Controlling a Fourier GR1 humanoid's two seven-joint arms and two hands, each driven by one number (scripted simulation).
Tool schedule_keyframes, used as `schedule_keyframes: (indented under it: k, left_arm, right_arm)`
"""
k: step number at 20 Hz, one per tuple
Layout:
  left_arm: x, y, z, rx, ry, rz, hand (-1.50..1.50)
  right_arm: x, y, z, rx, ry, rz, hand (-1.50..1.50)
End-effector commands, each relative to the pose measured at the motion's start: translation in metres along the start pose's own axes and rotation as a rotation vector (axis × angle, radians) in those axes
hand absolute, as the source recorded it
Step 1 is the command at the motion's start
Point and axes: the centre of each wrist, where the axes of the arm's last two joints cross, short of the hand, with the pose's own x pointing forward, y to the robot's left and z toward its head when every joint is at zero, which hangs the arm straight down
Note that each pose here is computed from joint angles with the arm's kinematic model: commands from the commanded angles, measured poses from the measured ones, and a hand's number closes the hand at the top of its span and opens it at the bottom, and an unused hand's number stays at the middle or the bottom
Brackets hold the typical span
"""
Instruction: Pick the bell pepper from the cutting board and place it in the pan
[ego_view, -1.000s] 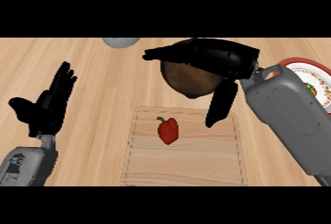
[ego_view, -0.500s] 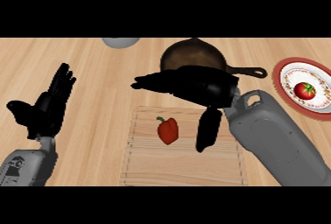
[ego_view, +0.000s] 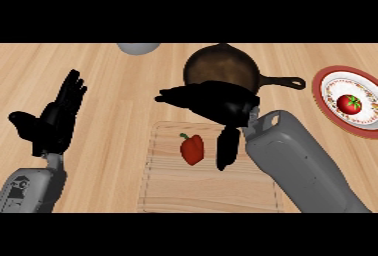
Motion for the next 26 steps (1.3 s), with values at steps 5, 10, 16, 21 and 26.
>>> schedule_keyframes:
  k: [5, 10, 16, 21, 26]
  left_arm:
    - [0.005, -0.009, -0.005, -0.008, -0.003, -0.01, 0.0]
    - [0.002, 0.011, 0.004, 0.002, -0.013, 0.011, 0.0]
    - [0.002, -0.008, -0.002, 0.01, 0.007, 0.002, 0.0]
    - [-0.003, 0.002, 0.011, 0.01, 0.004, 0.004, 0.0]
    - [0.003, 0.003, -0.003, 0.003, 0.005, 0.007, 0.0]
  right_arm:
    - [-0.02, 0.01, -0.02, 0.095, 0.006, -0.017, -1.5]
    - [-0.02, 0.032, -0.034, 0.162, -0.004, 0.058, -1.5]
    - [-0.024, 0.044, -0.036, 0.164, 0.018, 0.105, -1.5]
    - [-0.015, 0.039, -0.041, 0.213, 0.109, 0.235, -1.5]
    - [-0.011, 0.069, -0.055, 0.251, 0.15, 0.293, -1.5]
